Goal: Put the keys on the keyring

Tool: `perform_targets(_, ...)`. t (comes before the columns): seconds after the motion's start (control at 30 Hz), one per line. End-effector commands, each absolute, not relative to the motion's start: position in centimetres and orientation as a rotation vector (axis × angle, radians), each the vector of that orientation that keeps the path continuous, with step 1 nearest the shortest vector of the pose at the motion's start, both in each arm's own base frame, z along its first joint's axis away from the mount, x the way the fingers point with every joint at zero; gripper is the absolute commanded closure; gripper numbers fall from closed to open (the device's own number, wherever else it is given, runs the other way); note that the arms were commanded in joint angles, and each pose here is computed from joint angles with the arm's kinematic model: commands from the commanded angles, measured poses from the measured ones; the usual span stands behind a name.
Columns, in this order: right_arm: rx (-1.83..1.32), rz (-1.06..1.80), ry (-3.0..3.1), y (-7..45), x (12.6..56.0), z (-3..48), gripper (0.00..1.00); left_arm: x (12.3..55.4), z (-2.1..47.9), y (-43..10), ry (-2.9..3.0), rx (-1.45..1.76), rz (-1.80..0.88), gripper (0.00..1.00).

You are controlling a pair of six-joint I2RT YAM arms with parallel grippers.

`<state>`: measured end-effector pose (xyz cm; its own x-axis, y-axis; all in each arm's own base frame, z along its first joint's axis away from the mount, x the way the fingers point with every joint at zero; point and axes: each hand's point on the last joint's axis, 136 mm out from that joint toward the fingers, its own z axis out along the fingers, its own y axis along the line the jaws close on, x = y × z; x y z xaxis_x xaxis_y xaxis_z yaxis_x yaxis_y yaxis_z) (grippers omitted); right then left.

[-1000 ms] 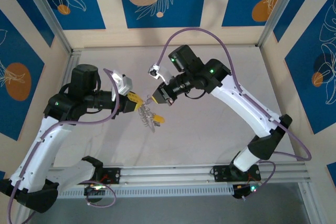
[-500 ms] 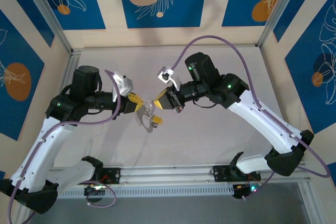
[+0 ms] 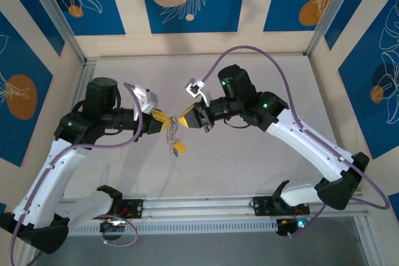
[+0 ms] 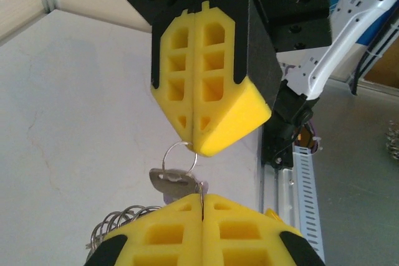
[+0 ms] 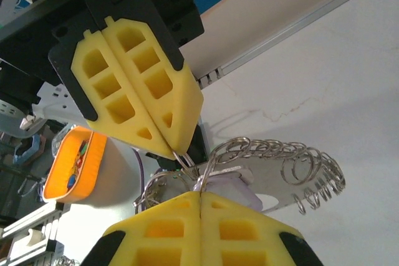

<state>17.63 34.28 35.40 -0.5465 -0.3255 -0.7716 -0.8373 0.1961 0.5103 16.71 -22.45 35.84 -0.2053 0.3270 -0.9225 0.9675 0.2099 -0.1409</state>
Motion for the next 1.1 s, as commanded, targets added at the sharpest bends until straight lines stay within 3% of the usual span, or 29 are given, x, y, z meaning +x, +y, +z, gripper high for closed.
perform_targets(0.0,-0.96,1.322,2.041,32.9,19.1,34.4,1.0,17.2,35.1,-21.9,1.734,1.191,-0.945,1.0)
perform_targets(0.2,-0.703,1.351,2.303,30.6,21.2,25.3,1.0,19.5,33.0,-20.4,1.856,1.036,-0.866,1.0)
perform_targets(0.63,-0.371,1.36,2.774,28.7,19.6,8.3,1.0,20.7,32.4,-19.6,1.857,0.976,-0.841,1.0)
perform_targets(1.03,-0.194,1.274,2.991,27.6,18.9,3.1,1.0,21.5,32.5,-19.5,1.834,0.941,-0.866,1.0)
perform_targets(1.07,-0.194,1.266,2.993,27.5,18.9,3.1,0.96,21.5,32.5,-19.5,1.832,0.939,-0.87,1.0)
